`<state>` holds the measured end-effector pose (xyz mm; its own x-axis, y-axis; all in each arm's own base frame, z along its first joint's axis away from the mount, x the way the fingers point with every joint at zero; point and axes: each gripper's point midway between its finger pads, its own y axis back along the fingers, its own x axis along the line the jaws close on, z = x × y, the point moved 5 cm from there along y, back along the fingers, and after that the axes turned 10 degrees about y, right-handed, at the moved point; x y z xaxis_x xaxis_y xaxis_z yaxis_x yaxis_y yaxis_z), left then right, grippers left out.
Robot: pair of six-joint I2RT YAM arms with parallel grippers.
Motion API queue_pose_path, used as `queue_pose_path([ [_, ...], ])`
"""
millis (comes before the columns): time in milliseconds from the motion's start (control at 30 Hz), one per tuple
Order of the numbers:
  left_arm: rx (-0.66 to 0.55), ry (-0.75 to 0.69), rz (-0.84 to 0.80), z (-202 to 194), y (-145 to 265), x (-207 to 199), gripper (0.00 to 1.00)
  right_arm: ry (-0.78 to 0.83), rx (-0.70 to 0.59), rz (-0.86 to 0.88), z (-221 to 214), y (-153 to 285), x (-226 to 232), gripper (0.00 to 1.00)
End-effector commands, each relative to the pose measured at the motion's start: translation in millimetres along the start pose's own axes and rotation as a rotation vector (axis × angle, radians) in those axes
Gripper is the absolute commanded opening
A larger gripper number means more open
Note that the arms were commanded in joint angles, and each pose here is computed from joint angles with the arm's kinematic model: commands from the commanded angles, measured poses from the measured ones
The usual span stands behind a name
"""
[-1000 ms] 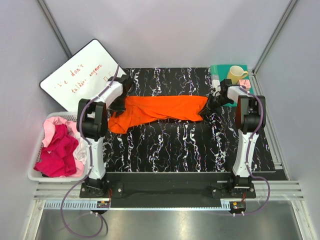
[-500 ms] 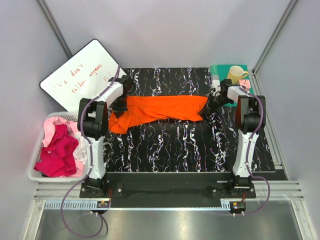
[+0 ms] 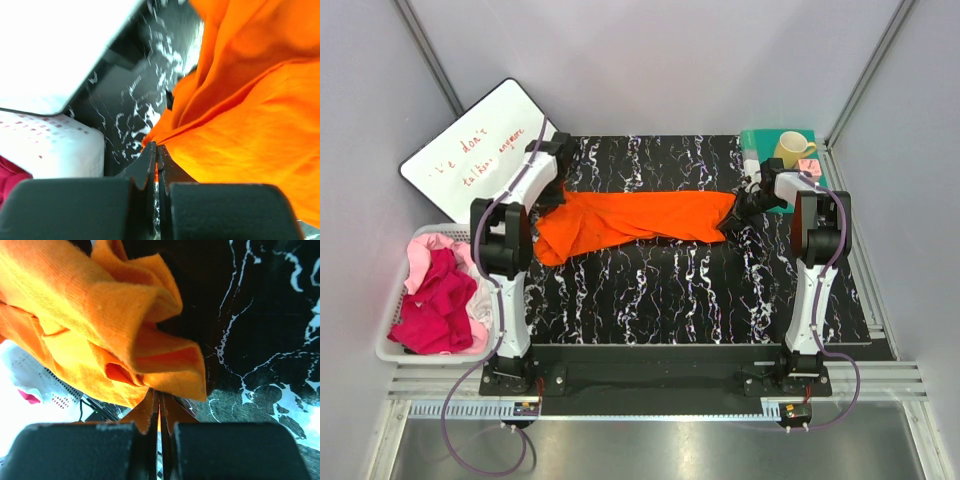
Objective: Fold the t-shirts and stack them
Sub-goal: Fold the tshirt
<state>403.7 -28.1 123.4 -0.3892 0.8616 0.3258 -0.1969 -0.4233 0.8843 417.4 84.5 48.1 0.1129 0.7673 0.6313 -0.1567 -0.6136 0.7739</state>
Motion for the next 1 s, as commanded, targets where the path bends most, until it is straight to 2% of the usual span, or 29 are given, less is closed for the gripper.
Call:
queue_pose_path([
  [0, -0.133, 0.052, -0.018, 34, 34, 9, 0.00, 0.000, 0.002, -0.138, -4, -2, -16, 0.00],
  [333, -0.200, -0.002, -0.057, 75, 28, -14, 0.02, 0.026, -0.041, -0.191, 2, 15, -9, 0.00],
  [400, -0.171, -0.023, -0.049, 71, 16, -20, 0.15, 0.033, -0.040, -0.191, 2, 17, -8, 0.00],
  [500, -0.131, -0.026, -0.007, 63, 2, -21, 0.61, 0.038, -0.053, -0.201, 2, 22, -6, 0.00],
  [567, -0.125, -0.021, 0.015, 61, 0, -19, 0.64, 0.043, -0.060, -0.206, 2, 24, -4, 0.00],
  [600, -0.135, -0.007, 0.018, 62, 4, -17, 0.97, 0.047, -0.069, -0.202, 4, 27, -2, 0.00],
  [767, -0.172, 0.044, -0.036, 64, 30, -8, 0.99, 0.053, -0.067, -0.176, -1, 33, 5, 0.00],
  [867, -0.204, 0.087, -0.126, 65, 60, -3, 0.99, 0.054, -0.057, -0.180, -13, 38, 6, 0.00],
  [967, -0.187, 0.087, -0.188, 58, 69, -4, 0.99, 0.049, -0.041, -0.183, -27, 40, 4, 0.00],
])
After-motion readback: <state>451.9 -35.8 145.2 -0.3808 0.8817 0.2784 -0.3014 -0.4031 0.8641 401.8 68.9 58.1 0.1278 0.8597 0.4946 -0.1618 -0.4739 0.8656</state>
